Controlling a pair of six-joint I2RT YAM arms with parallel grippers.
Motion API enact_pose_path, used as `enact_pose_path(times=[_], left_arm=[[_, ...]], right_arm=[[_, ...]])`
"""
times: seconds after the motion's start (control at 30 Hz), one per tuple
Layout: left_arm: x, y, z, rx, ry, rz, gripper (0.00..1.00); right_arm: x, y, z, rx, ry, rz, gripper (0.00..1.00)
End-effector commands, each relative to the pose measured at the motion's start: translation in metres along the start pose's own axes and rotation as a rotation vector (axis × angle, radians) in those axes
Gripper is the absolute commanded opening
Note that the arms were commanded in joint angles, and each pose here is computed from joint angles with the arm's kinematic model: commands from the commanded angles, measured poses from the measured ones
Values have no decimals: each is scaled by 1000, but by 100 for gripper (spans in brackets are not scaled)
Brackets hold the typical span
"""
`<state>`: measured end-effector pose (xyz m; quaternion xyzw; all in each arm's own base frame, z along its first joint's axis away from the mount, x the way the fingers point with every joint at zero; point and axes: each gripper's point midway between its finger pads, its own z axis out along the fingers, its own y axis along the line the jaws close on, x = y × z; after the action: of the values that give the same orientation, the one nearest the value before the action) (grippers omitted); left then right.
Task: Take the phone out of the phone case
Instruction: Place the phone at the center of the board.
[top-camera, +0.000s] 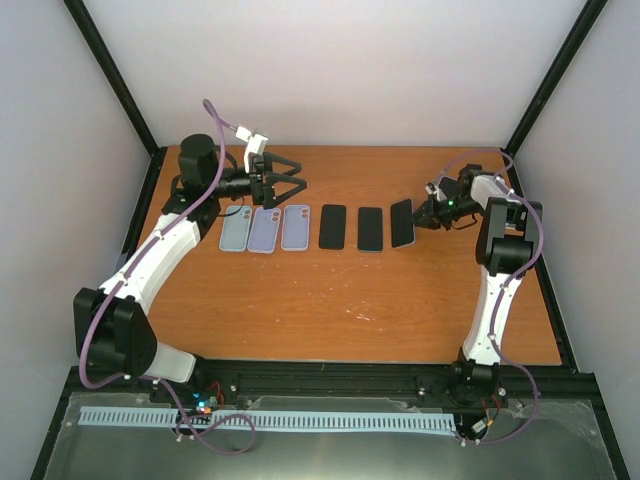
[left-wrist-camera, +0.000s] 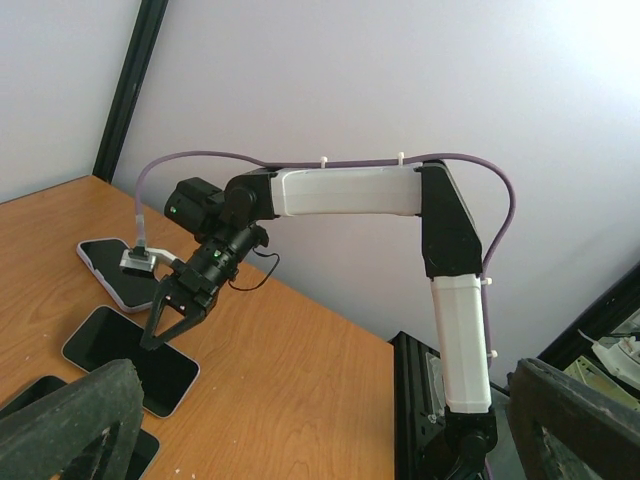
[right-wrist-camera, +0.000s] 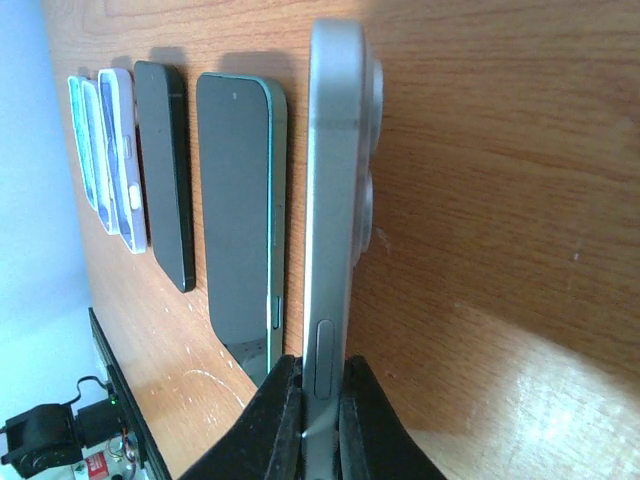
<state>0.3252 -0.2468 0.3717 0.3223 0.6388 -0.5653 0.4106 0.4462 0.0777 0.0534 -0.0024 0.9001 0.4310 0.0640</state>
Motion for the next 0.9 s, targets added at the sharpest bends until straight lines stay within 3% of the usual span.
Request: enact_pose_path(times=[0.0, 0.47, 0.7, 0.87], left_arm=[[-11, -2, 0, 6, -10, 54, 100], [-13, -1, 0, 9, -11, 51, 100], [-13, 0, 0, 7, -12, 49, 100], [-14, -1, 0, 8, -14, 54, 100]], right_arm=[[-2, -5, -1, -11, 1, 35, 6], [-1, -16, -3, 44, 7, 31, 26], [-1, -13, -8, 58, 0, 20, 44], [0, -11, -13, 79, -5, 7, 63]])
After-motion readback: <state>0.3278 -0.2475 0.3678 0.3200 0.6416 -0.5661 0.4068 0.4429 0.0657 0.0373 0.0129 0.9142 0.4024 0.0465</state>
